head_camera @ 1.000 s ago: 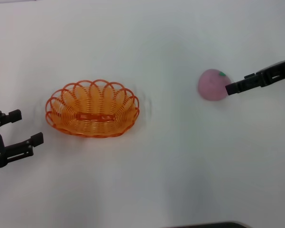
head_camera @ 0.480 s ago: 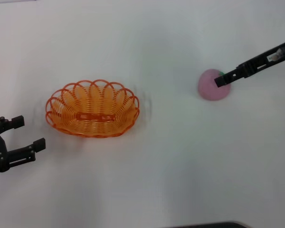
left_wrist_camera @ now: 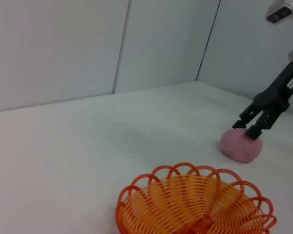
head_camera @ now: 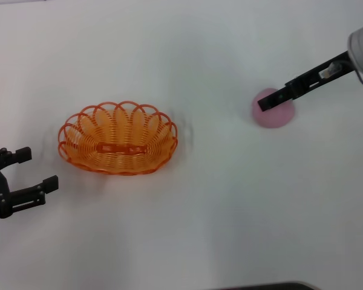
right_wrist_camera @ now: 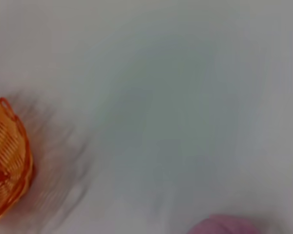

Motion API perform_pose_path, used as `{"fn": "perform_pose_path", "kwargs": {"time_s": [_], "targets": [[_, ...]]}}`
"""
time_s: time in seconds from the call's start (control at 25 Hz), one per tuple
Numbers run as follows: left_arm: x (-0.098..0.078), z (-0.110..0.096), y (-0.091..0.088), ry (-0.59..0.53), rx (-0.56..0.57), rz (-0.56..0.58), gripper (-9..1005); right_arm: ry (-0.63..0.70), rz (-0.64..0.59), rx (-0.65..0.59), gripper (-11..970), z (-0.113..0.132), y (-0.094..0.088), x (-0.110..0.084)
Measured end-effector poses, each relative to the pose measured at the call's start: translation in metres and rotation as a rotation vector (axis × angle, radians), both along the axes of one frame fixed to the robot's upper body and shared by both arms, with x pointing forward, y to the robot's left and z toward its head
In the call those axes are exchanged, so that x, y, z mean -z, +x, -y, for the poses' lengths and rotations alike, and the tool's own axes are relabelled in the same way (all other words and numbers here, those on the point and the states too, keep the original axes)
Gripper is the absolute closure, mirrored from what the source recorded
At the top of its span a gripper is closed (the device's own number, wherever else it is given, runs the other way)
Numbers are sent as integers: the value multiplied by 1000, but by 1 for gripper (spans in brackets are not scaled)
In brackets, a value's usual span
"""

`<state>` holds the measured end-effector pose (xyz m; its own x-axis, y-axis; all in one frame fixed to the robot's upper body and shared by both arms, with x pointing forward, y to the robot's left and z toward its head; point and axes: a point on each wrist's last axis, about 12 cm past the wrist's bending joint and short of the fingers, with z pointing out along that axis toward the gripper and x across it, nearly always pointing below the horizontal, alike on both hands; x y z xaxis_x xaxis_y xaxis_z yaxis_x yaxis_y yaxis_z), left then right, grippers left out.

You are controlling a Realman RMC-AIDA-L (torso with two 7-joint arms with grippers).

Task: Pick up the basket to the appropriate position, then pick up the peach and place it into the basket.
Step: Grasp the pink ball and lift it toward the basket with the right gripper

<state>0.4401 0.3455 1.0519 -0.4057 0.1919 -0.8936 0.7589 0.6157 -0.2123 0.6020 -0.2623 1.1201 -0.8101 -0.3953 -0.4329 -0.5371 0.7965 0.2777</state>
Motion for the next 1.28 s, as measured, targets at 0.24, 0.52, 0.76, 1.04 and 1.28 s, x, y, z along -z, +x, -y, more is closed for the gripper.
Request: {"fn": "perform_pose_path", "kwargs": {"time_s": [0.24,0.52,0.76,1.04,1.28], "targets": [[0,0,0,2,-1,1,109,-26,-12,-14,16,-10,2,6],[0,-1,-1,1,-7,1,109,-38,-20,-5,18,-10,2,8],[0,-1,0,2,-6,2,108,-40,-21,7,20,-9,2,9],[-1,-1,1,2,-7,2,109,-47,-21,11,59,-10,2,10],[-1,0,2,0,-3,5,109,-48,-19,9,330,-11,3,9]]}}
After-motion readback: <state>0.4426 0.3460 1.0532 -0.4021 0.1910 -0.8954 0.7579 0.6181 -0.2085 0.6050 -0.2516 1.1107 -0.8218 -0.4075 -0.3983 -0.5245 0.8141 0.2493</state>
